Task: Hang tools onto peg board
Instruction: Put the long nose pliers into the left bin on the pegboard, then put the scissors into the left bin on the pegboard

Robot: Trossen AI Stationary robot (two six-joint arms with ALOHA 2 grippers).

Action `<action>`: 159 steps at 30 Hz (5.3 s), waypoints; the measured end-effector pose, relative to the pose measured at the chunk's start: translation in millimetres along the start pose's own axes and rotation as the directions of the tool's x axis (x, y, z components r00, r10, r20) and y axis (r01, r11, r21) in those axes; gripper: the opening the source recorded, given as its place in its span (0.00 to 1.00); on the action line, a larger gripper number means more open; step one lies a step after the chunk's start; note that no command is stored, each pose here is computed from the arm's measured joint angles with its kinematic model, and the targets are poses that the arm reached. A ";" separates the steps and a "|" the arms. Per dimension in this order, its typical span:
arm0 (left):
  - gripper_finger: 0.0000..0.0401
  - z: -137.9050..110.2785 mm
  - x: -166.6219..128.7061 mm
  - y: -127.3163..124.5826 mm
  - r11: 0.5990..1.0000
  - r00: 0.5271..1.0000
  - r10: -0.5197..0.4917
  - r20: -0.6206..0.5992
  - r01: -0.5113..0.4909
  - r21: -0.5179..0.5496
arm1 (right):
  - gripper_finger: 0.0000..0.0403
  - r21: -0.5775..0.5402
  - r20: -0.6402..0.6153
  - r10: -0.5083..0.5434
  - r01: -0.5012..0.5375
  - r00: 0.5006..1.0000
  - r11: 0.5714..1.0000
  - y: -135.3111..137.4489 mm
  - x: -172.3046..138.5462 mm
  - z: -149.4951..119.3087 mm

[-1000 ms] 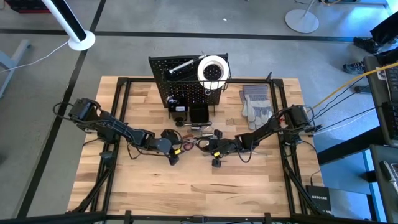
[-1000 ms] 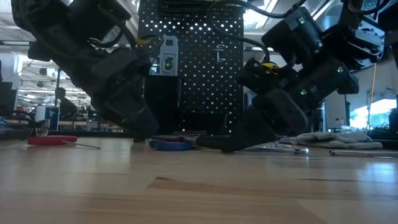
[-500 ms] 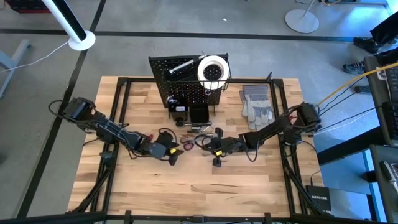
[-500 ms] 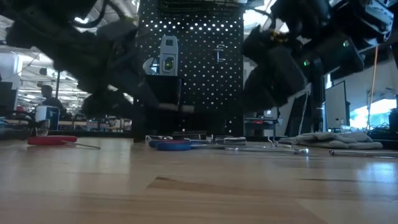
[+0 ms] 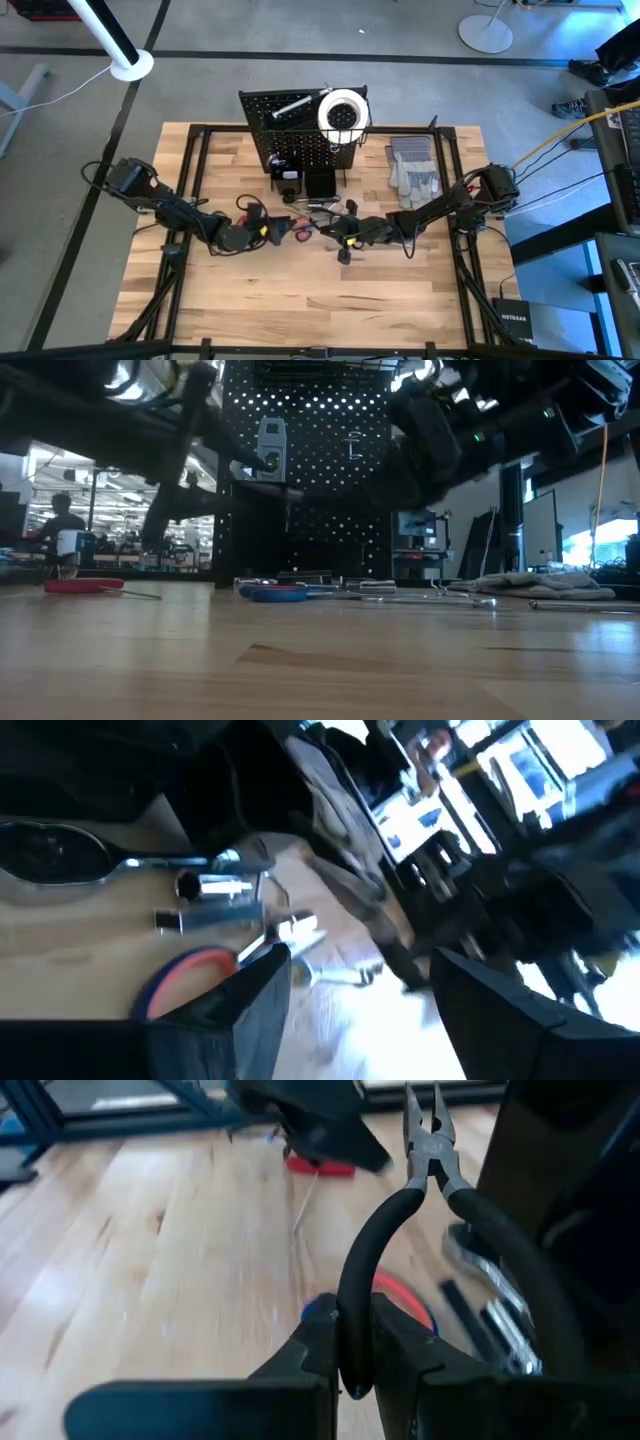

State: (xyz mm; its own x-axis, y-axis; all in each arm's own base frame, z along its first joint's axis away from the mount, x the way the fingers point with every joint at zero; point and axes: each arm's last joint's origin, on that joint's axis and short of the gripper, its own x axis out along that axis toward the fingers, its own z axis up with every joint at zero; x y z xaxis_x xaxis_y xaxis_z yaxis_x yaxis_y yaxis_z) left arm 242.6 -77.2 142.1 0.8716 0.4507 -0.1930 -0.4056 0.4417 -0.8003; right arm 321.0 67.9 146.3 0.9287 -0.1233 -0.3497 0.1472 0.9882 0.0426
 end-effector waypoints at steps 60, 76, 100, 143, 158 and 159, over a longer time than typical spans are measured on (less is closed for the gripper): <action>0.05 85.1 -71.0 -49.3 0.729 0.994 -0.088 -0.057 0.103 0.676 | 0.41 -0.086 -0.182 0.232 -0.251 0.955 0.964 11.4 -30.2 47.3; 0.05 180.0 -82.5 -69.7 0.463 0.987 0.069 0.145 -0.160 0.872 | 0.41 -0.075 -0.158 0.191 -0.205 0.969 0.976 10.5 -28.8 48.2; 0.05 177.4 19.1 -30.6 0.506 0.968 0.247 -0.048 -0.087 0.858 | 0.41 -0.077 -0.171 0.155 -0.171 0.973 0.982 10.5 -23.7 42.1; 0.43 67.3 -52.1 -65.8 0.717 0.769 0.189 -0.610 0.317 0.621 | 0.41 0.026 -0.302 0.294 -0.300 0.907 0.954 28.0 -53.5 41.5; 0.43 18.1 -2.2 -46.4 0.680 0.762 0.284 -0.582 0.267 0.682 | 0.62 -0.037 -0.367 0.135 -0.160 0.920 0.986 13.4 -34.8 24.5; 0.43 18.1 0.2 -44.6 0.679 0.762 0.292 -0.577 0.259 0.686 | 0.63 -0.038 -0.371 0.130 -0.155 0.919 0.987 12.1 -33.4 23.5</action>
State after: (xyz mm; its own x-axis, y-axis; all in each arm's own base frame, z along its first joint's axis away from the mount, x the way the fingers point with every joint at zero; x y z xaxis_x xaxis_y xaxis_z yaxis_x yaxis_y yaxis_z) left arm 255.8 -82.8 188.1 0.7050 0.0249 -0.7087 -0.2385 0.9495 -0.2039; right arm 299.8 81.8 180.5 0.7467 0.0488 -0.6634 -0.0114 0.9981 0.0605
